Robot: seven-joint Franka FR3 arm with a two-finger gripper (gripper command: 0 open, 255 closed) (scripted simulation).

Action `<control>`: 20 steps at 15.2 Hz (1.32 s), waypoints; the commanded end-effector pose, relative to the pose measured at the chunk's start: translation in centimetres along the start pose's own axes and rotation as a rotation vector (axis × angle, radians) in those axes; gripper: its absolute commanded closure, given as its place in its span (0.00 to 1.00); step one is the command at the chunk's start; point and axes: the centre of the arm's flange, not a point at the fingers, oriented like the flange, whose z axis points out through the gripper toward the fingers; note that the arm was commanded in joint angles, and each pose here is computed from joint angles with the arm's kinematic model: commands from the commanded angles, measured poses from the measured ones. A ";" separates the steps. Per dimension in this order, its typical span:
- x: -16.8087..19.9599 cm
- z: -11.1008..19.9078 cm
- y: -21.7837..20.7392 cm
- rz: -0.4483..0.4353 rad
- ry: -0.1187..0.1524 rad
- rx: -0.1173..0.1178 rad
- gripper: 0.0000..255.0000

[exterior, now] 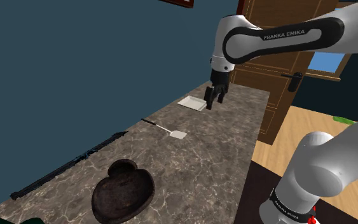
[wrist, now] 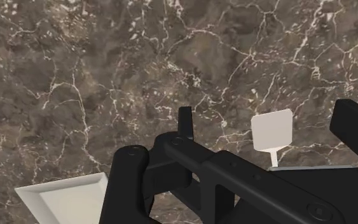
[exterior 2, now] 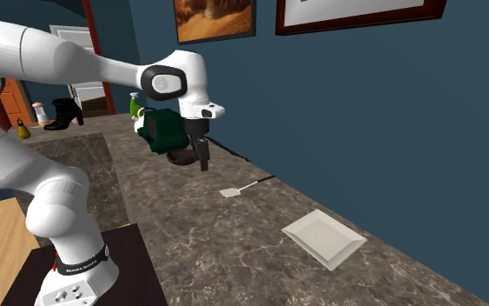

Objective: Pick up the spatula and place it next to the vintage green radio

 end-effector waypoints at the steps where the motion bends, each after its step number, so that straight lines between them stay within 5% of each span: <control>1: 2.2 1.4 -0.6 -0.017 0.006 0.003 0.00; 20: 21.4 13.7 -9.3 -0.175 0.051 0.036 0.00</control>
